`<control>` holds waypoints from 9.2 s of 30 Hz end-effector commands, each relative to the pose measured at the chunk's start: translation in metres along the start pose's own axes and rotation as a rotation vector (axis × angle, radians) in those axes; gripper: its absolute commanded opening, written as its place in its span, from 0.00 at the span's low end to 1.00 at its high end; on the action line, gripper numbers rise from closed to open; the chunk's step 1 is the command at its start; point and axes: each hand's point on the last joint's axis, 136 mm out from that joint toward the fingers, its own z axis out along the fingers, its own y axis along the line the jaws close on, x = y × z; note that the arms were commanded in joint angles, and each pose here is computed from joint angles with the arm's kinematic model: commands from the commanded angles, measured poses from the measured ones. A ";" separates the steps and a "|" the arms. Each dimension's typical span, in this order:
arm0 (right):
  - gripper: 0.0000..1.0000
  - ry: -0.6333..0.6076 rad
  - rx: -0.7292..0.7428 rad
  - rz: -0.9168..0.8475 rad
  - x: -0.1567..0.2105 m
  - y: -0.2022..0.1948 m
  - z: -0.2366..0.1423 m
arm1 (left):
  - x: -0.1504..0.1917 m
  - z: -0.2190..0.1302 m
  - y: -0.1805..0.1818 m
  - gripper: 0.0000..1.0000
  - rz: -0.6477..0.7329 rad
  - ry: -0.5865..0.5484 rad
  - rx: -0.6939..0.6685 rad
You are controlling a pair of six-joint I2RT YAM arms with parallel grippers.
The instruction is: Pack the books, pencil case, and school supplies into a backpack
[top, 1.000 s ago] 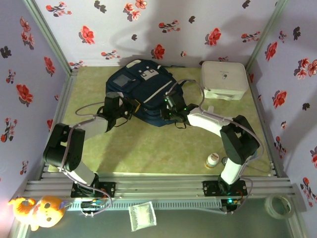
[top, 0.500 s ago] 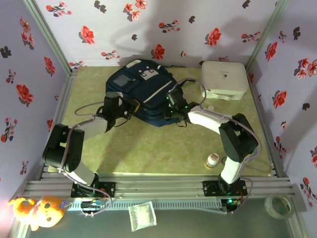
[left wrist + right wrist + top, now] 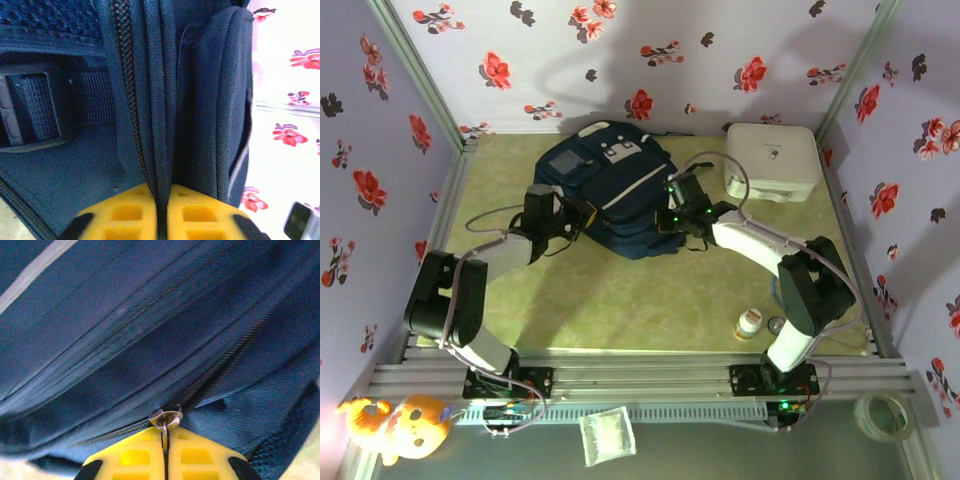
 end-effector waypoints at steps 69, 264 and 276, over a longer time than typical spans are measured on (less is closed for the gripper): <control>0.07 0.024 0.068 -0.043 -0.006 0.007 0.007 | -0.012 -0.056 0.036 0.02 -0.030 -0.203 -0.201; 0.63 0.171 -0.379 0.145 -0.050 0.004 0.024 | 0.023 0.028 -0.054 0.75 0.726 0.076 -0.325; 0.68 0.299 -0.462 -0.035 0.019 0.017 -0.008 | -0.004 0.061 -0.011 0.72 0.722 0.148 -0.476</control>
